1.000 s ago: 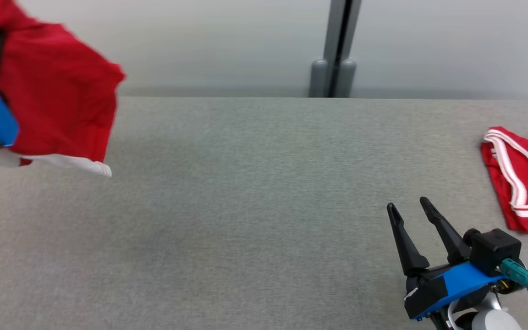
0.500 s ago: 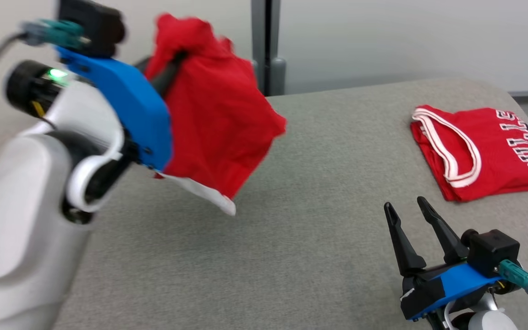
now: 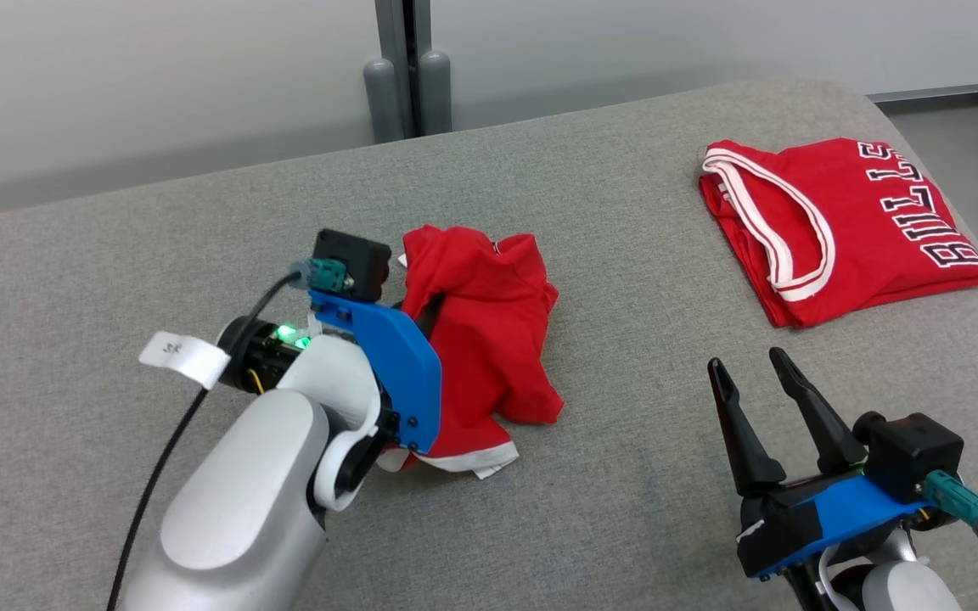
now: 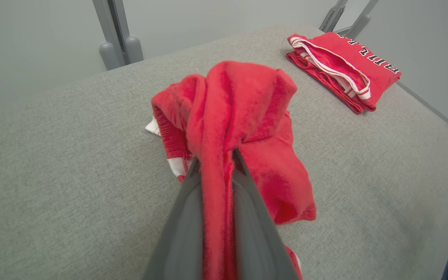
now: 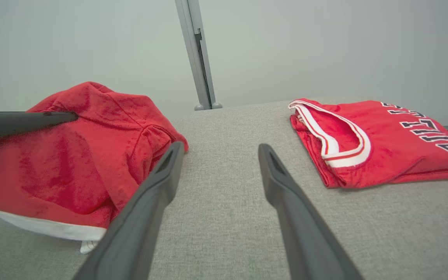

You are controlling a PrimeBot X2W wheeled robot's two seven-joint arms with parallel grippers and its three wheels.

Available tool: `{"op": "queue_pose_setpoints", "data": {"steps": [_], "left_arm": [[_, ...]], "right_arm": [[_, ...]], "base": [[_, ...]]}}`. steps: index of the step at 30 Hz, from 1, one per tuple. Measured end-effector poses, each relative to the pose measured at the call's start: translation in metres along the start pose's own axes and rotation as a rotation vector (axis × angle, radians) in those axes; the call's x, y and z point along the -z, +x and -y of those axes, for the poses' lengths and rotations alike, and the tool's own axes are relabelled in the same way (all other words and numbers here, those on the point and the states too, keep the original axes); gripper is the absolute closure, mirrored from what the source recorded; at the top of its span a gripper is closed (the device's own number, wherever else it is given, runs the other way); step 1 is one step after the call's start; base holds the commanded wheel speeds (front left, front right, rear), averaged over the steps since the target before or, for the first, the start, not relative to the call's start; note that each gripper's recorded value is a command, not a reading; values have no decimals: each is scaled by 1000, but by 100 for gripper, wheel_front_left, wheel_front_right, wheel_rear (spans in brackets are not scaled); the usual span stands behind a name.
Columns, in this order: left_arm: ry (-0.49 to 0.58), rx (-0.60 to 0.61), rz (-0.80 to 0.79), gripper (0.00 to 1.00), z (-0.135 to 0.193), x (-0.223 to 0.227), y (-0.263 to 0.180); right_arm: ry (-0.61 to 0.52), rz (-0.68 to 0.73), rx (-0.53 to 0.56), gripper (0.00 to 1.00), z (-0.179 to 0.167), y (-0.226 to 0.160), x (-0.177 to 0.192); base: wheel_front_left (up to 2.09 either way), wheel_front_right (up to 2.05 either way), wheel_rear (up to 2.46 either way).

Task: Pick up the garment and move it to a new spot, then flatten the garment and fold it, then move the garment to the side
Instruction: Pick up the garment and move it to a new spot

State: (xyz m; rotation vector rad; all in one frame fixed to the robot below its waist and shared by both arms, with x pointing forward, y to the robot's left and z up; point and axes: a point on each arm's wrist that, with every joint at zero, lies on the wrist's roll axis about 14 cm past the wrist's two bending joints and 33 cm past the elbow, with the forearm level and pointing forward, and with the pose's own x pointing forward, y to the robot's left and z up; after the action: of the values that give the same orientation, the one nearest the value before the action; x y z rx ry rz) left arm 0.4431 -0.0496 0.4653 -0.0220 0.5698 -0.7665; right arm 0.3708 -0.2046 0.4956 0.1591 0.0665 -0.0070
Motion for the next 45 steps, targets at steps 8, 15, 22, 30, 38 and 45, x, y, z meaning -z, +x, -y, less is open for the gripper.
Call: {"op": "queue_pose_setpoints", "data": {"steps": [8, 15, 22, 30, 38, 45], "left_arm": [[-86, -30, 142, 0, 4, 10, -6], [-146, -111, 468, 0, -20, -14, -51], [-217, -292, 676, 0, -61, -9, -112], [-185, -501, 708, 0, -94, 22, -174], [-176, -610, 628, 0, -104, 68, -202], [-147, -644, 609, 0, -110, 77, -214]], "right_arm": [[1, 7, -38, 0, -12, 7, -2], [1, 17, -91, 0, -28, 9, -8], [-6, 15, -129, 0, -38, 6, -10], [-9, 10, -164, 0, -50, 2, -11], [1, -7, -177, 0, -55, -7, -6], [10, -21, -160, 0, -51, -11, 0]], "base": [[0, 0, 0], [0, 0, 0], [0, 0, 0], [0, 0, 0], [0, 0, 0], [0, 0, 0]]}}
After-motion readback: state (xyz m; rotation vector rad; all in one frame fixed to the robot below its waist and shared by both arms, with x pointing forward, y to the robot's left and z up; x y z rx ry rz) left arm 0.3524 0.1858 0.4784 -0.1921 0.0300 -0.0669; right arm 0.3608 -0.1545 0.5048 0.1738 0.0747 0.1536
